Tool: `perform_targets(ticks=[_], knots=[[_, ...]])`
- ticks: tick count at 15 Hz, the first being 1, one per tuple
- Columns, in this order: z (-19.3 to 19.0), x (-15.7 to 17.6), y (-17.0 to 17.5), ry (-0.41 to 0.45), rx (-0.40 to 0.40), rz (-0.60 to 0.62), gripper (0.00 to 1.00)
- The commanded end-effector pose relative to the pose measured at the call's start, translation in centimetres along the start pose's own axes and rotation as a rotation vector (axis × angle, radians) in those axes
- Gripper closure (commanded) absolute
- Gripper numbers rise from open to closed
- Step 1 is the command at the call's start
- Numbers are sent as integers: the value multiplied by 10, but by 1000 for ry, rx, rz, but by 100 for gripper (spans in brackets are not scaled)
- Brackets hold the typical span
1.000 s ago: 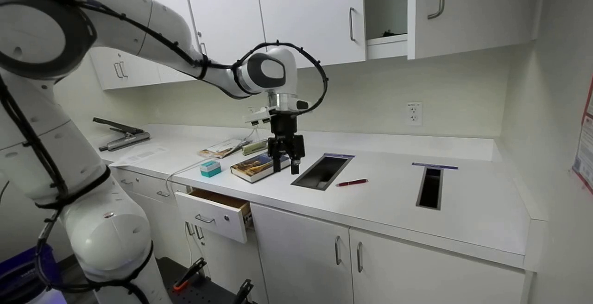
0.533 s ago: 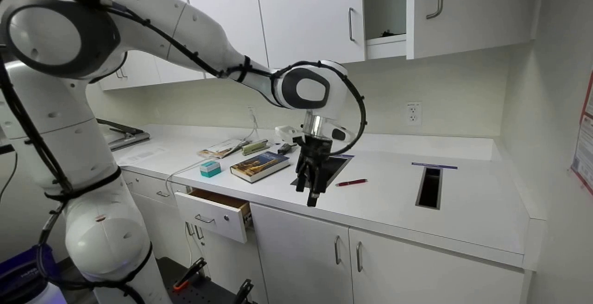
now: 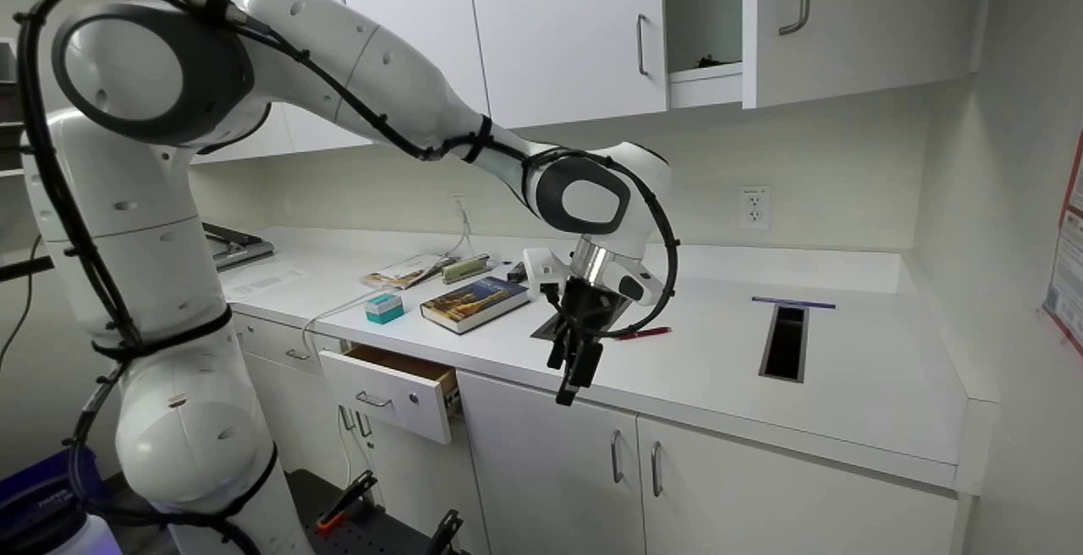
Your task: Open the rightmost lower cabinet door
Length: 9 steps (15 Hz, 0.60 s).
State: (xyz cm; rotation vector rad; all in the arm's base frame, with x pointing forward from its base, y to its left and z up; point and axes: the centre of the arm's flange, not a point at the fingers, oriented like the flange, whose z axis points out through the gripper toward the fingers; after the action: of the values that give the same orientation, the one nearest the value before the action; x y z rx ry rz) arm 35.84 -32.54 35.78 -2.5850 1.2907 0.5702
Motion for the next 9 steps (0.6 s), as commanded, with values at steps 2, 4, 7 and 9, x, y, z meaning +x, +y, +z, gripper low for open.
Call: perform_targets(ticks=[2,4,7,9], knots=[[2,29,26,-40,163,190,0],[14,37,42,-61,223,280,0],[32,49,60,-98,334,399,0],[46,55,69,-134,419,469,0]])
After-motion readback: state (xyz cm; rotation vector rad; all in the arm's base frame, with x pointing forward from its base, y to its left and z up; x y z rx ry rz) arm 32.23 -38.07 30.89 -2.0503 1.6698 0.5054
